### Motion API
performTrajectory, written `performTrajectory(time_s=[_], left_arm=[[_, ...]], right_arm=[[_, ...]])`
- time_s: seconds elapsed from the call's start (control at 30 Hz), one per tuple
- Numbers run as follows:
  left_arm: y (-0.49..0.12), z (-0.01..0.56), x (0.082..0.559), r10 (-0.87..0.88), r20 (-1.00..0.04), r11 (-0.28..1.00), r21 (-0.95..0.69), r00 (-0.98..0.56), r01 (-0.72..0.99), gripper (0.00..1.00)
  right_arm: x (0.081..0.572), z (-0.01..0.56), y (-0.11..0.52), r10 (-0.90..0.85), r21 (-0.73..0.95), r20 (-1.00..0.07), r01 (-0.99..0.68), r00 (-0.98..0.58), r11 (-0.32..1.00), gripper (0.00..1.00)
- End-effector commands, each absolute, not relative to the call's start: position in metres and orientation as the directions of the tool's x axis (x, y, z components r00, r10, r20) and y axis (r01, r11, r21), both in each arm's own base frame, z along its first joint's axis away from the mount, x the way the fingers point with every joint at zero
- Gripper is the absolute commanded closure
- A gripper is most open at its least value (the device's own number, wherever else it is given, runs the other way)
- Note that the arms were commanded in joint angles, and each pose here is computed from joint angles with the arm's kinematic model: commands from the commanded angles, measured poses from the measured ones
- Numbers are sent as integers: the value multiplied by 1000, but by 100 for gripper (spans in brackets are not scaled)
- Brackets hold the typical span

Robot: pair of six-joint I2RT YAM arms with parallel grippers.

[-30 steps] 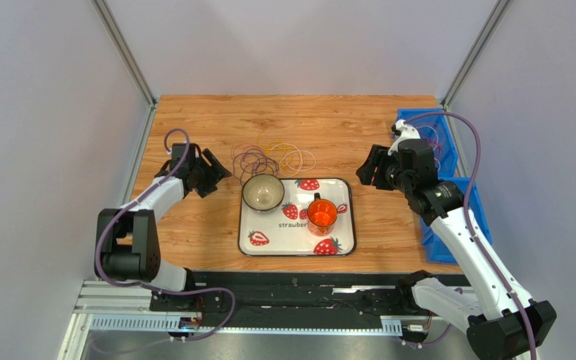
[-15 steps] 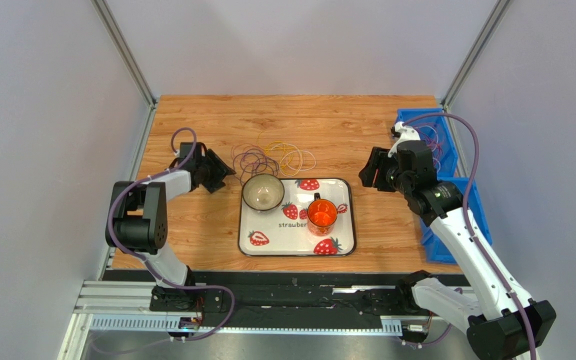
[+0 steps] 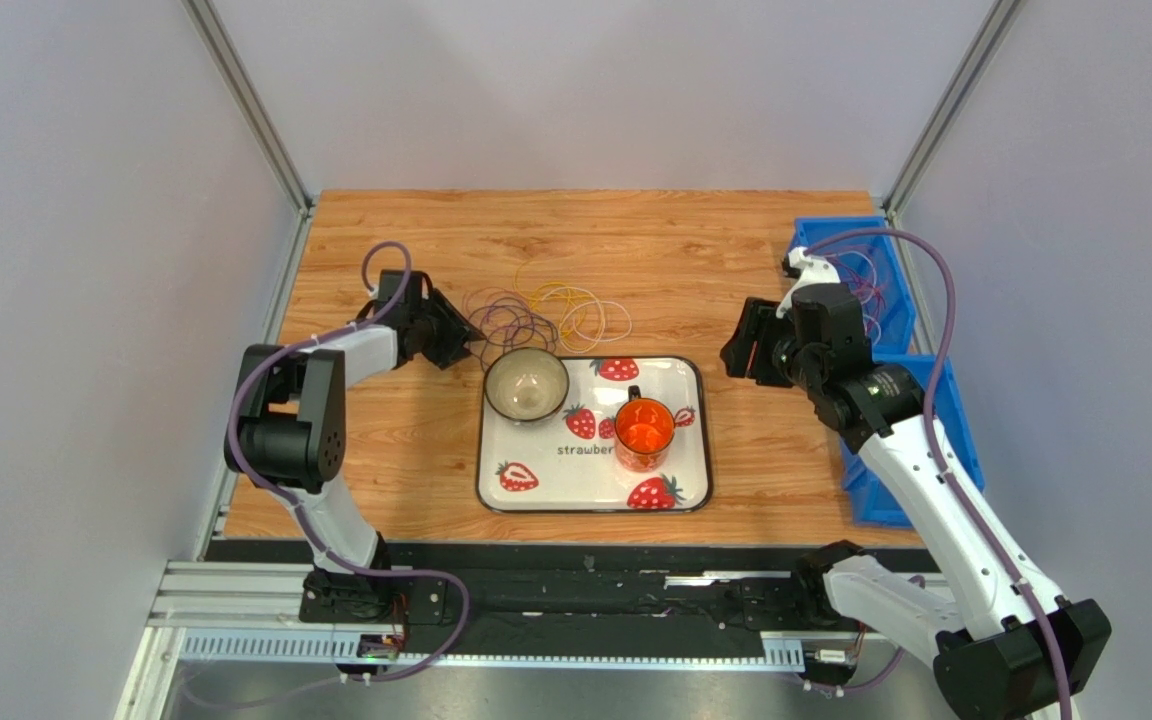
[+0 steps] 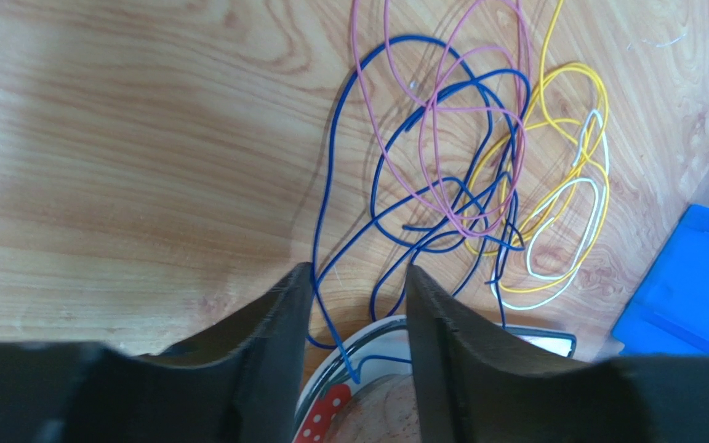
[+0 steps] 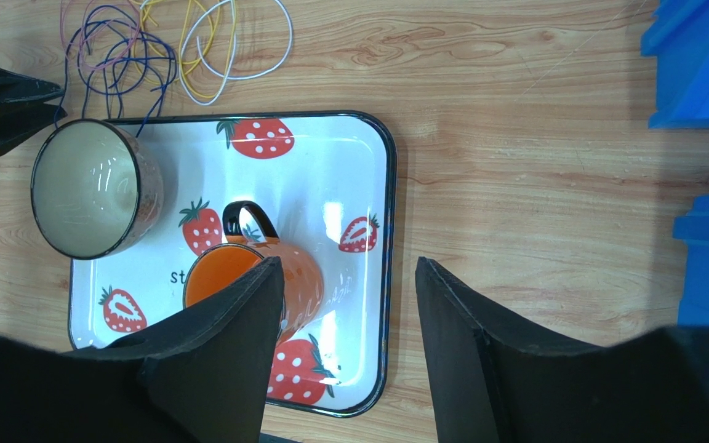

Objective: Untangle the cables
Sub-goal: Untie the cable.

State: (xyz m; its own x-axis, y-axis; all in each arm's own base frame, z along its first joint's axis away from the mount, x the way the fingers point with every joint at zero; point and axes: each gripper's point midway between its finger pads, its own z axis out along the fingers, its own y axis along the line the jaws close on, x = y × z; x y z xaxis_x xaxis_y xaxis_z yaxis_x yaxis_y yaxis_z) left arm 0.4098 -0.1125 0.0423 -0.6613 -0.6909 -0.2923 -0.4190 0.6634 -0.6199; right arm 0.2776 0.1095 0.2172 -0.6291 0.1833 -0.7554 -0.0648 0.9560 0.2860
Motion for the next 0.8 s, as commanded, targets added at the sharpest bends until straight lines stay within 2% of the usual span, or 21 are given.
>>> performTrajectory(time_s=[0.0,0.13,0.23,0.27,0.33,0.47,0.63,0.77], left_arm=[[-115,50,416,-696,-302,664,-615,-651,-425,52],[-112,53,415,-697,-317,672,-601,-643,-433,58],[-113,55,417,-693,-322,675,-605,-646,-422,74],[-114,57,418,-690,-323,676,-608,-648,-417,90],[-115,60,421,-684,-328,680,-609,-651,-408,100],[-114,81,427,-666,-372,699,-613,-647,-367,100],[-111,139,437,-643,-472,723,-633,-603,-276,100],[-112,181,436,-629,-514,731,-645,-583,-221,100]], right_arm=[[278,225,105,172,266,-777,-68,-605,962,41],[277,225,103,169,257,-781,-64,-602,964,41],[277,225,103,170,259,-781,-65,-601,964,41],[277,224,104,170,261,-779,-66,-603,963,41],[277,223,104,174,265,-776,-62,-606,962,41],[277,224,105,178,271,-777,-65,-604,960,41],[277,229,108,181,282,-778,-76,-602,956,41],[277,235,110,193,298,-780,-83,-595,951,41]])
